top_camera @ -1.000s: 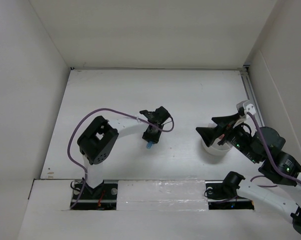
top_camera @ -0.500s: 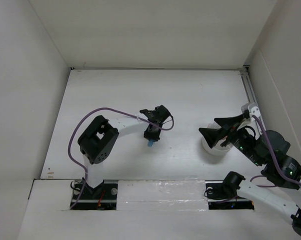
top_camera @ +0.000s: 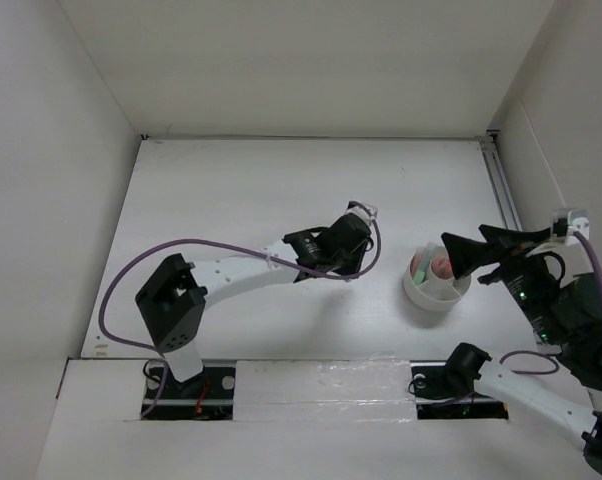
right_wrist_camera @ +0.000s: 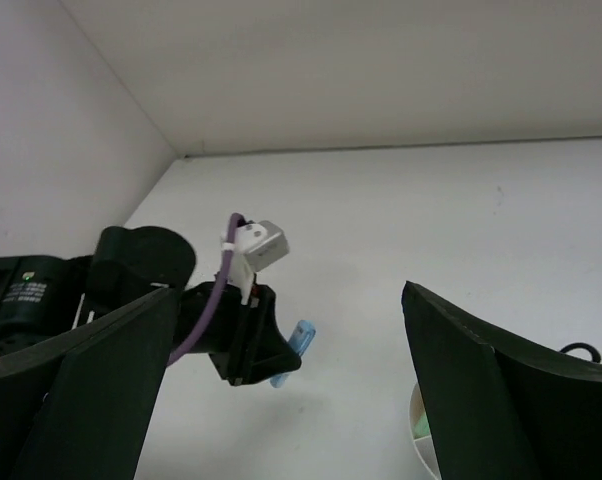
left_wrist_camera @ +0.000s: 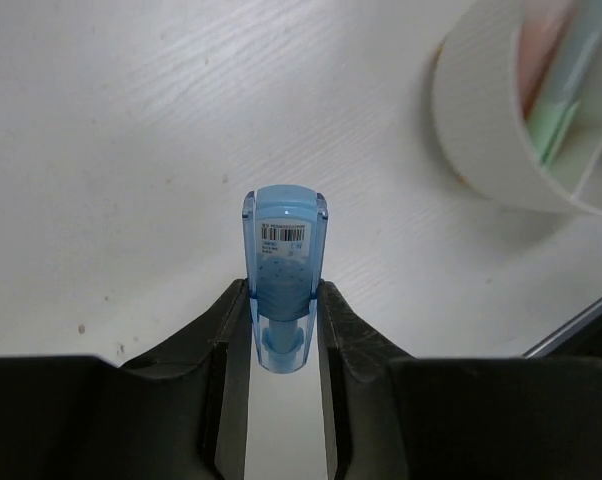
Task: Sort the stationery into containers
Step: Pick up the stationery from the center of the board, then place the stationery in the storage box.
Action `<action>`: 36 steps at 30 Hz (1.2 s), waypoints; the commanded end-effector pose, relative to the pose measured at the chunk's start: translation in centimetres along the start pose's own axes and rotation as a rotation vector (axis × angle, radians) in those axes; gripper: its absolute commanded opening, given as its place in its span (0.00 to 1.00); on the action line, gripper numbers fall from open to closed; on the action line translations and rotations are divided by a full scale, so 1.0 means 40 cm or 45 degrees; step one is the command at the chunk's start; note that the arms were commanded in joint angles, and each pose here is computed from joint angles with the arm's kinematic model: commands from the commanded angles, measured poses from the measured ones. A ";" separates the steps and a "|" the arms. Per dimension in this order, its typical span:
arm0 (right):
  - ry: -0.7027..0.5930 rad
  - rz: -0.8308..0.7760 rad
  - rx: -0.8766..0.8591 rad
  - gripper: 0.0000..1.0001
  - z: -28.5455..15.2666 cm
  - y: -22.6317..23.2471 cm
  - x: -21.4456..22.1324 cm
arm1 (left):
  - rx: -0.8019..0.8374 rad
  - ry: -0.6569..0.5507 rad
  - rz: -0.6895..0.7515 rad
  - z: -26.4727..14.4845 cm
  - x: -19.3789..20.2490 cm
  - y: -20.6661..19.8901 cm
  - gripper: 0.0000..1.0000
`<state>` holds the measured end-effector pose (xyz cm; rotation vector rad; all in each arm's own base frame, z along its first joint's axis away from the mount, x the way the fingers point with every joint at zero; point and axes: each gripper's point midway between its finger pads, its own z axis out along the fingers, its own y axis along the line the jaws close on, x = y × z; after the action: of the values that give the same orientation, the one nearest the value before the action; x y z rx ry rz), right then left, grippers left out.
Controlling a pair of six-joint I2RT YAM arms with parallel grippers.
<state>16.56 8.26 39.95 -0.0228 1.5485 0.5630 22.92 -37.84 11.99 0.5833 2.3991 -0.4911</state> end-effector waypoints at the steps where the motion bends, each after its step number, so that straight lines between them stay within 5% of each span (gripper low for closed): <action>1: -0.077 0.033 0.103 0.99 -0.029 -0.040 -0.060 | 0.153 -0.323 -0.053 -0.091 -0.174 -0.068 0.00; 11: -0.084 0.026 0.169 0.99 -0.028 -0.059 -0.073 | 0.419 -0.612 0.087 -0.162 -0.278 -0.290 0.00; 18: -0.079 0.011 0.236 0.99 -0.043 -0.089 -0.071 | 0.520 -0.802 0.124 -0.179 -0.305 -0.337 0.00; 36: -0.110 0.014 0.314 0.99 -0.088 -0.133 -0.095 | 0.953 -0.853 0.373 -0.130 -0.252 -0.501 0.00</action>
<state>15.90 1.81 40.80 0.1740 1.5455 0.3625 18.41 -53.82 21.61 0.8770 1.6167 -1.1223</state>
